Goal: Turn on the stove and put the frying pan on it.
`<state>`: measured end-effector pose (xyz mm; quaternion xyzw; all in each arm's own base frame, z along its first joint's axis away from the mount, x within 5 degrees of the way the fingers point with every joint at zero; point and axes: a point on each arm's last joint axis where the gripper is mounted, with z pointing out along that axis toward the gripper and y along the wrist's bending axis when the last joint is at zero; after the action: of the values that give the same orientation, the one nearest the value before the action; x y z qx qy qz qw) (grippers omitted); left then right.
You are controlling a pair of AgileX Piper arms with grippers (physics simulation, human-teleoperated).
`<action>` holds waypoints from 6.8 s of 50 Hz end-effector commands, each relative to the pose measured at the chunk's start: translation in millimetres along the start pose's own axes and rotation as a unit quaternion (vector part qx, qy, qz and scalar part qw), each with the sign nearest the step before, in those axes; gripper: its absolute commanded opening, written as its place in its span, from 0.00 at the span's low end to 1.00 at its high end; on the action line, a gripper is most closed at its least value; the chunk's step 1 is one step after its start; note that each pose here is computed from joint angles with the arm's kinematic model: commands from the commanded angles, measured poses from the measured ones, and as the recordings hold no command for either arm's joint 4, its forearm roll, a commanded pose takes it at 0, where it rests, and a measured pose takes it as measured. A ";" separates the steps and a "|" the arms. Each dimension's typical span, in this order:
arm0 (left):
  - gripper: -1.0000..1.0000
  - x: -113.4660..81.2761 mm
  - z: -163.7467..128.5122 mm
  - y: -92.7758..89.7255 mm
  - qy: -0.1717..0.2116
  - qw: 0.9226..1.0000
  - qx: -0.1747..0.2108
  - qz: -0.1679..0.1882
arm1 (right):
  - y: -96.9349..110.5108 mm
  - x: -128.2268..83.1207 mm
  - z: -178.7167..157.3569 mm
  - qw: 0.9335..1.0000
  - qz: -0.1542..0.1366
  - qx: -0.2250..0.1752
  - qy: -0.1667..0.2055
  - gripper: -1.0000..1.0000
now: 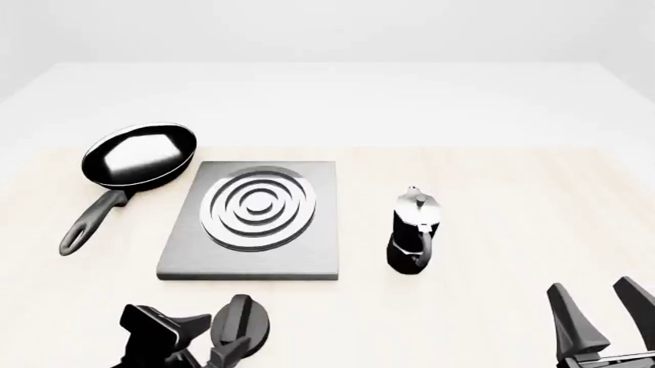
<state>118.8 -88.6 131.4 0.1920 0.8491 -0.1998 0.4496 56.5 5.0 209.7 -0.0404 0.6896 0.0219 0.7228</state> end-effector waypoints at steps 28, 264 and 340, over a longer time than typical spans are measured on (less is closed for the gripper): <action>1.00 11.7 18.5 -12.1 0.014 0.999 0.036 0.017 | -0.6 -0.2 -0.3 1.000 -0.001 0.005 0.000 1.00; 1.00 -91.9 40.2 286.5 0.099 0.919 -0.379 0.031 | 1.1 -17.1 -2.2 1.000 -0.012 -0.014 -0.006 1.00; 0.00 -171.4 -29.3 195.2 -0.006 0.926 -0.372 0.068 | 1.6 -22.6 -3.7 1.000 -0.008 -0.021 -0.013 1.00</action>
<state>307.6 87.0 219.9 0.0698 0.8665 0.1698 0.4643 52.2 6.7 231.3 -0.0602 0.6805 0.0287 0.7297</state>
